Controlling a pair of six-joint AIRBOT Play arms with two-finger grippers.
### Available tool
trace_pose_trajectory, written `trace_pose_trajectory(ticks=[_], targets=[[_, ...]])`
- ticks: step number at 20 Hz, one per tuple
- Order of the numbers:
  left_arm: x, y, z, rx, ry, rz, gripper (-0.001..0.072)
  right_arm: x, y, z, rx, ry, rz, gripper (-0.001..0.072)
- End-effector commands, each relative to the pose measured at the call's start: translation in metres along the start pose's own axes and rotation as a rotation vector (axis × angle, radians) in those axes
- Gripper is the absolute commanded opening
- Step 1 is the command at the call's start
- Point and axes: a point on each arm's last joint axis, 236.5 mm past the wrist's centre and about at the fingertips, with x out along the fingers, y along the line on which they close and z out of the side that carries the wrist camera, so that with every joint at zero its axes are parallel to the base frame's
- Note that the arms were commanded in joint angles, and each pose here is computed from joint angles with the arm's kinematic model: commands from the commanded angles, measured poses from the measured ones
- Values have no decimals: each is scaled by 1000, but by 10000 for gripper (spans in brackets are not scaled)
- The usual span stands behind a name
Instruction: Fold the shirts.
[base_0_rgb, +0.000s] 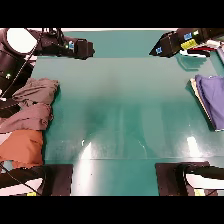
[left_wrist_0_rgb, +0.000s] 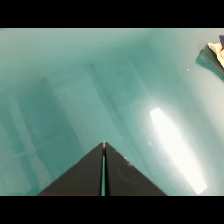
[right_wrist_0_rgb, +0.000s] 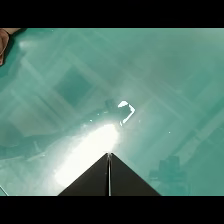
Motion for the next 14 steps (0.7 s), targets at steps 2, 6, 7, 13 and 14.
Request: trace_pose_trajectory(ticks=[2,6,7,13,14], targets=[[0,0,1,1,-4,0,29,0,1,1,-1,-2,-1,16],[0,0,1,1,-3,0,29,0,1,0,-1,-2,-1,16],[0,0,1,1,-4,0,29,0,1,1,-1,-2,-1,16],[0,-7,3,-32,-13,-27,29,0,1,0,-1,-2,-1,16],[0,-4,10,-6,-41,-15,29,0,1,0,-1,-2,-1,16]])
